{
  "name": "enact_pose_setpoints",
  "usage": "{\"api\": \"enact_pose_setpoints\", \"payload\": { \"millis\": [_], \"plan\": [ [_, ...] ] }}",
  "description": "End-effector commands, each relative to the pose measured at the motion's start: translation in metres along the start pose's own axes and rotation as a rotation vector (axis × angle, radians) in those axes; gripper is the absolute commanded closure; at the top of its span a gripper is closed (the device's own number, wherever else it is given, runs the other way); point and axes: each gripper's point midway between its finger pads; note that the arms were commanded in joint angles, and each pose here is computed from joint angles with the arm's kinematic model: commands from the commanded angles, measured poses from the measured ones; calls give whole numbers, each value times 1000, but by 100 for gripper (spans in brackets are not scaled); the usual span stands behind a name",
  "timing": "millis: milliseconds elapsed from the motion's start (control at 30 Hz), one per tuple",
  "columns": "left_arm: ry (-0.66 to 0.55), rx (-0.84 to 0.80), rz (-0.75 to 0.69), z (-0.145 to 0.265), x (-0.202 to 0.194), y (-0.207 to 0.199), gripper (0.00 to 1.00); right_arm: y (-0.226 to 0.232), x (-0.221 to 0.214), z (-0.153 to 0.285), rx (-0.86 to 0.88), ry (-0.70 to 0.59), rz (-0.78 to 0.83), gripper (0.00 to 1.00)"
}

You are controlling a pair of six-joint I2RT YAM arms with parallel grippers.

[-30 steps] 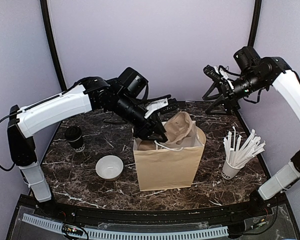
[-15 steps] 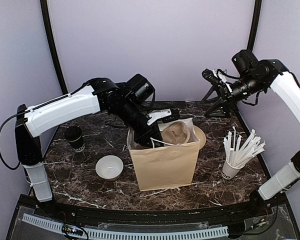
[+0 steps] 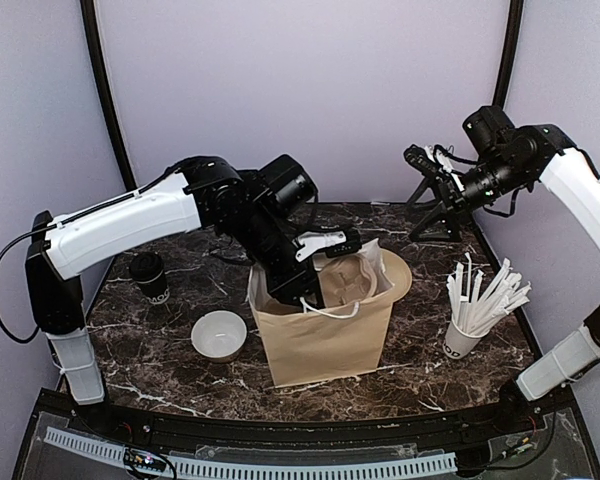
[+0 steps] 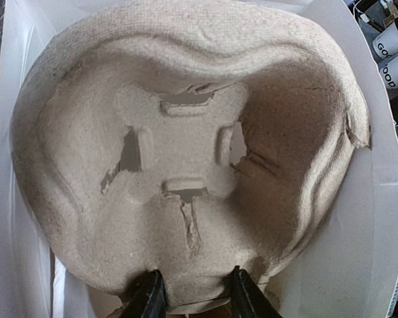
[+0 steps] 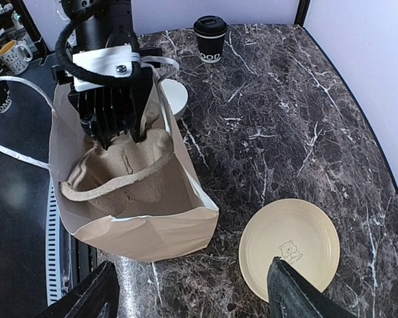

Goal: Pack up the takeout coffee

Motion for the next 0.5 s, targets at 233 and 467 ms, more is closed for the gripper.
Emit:
{"api": "enact_pose_setpoints", "payload": {
  "millis": [233,467],
  "plan": [
    [100,-29,101,29,-42,-42,64,2,7,3,1,-38,23,23],
    [133,-50,84,18,-45,-52,64,1,6,-1,19,-43,9,23]
  ]
}}
Point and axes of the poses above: each gripper's point midway between its finger pads, its own z axis back along the fingers, its own y axis along the line the jaws close on, x = y × z, and after that the axes turned 3 degrees about z, right-handed
